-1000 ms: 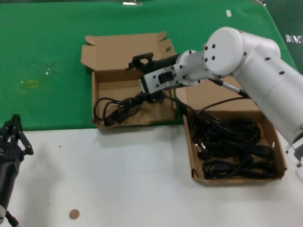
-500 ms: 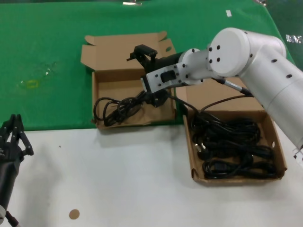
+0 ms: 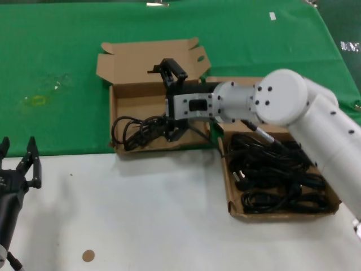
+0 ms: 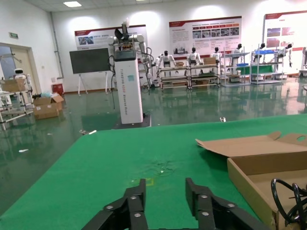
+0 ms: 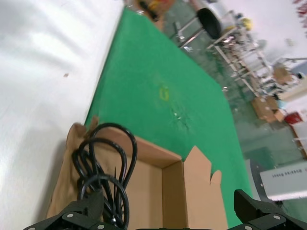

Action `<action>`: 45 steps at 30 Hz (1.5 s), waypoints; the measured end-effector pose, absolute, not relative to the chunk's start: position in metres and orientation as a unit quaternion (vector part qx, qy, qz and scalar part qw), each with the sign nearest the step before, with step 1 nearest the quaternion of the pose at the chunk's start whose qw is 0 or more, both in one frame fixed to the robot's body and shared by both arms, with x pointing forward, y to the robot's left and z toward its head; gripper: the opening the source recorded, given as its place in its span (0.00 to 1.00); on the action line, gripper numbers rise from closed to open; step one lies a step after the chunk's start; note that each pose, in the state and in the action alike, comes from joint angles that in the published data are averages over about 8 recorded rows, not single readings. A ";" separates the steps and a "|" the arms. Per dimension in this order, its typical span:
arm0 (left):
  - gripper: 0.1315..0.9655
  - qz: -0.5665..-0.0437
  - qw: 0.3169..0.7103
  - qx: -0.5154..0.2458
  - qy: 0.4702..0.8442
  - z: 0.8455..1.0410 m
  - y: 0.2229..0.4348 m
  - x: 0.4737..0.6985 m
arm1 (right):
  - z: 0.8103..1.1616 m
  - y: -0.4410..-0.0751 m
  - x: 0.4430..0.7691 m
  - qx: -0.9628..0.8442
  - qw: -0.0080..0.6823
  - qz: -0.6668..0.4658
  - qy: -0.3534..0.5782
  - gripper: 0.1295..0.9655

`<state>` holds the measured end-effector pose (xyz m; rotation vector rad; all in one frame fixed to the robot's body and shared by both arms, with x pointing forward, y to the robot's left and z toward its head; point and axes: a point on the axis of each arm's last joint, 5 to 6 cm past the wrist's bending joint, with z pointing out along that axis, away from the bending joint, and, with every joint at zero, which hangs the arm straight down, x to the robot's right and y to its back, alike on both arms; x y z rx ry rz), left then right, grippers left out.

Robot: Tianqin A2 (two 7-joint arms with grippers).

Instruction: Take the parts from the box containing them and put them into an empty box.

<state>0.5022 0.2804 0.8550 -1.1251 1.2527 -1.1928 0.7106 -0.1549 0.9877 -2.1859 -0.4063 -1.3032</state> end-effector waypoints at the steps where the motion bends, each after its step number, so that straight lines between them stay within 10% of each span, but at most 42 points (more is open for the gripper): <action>1: 0.17 -0.496 0.513 -0.468 0.521 0.855 0.280 0.502 | 0.984 -0.155 0.708 -0.812 0.287 -0.487 -0.143 0.94; 29: 0.85 -0.496 0.513 -0.468 0.521 0.855 0.280 0.502 | 0.907 -0.193 0.635 -0.717 0.457 -0.509 0.136 1.00; 45: 0.98 -0.496 0.513 -0.468 0.521 0.855 0.280 0.502 | 0.876 -0.231 0.581 -0.634 0.496 -0.512 0.299 1.00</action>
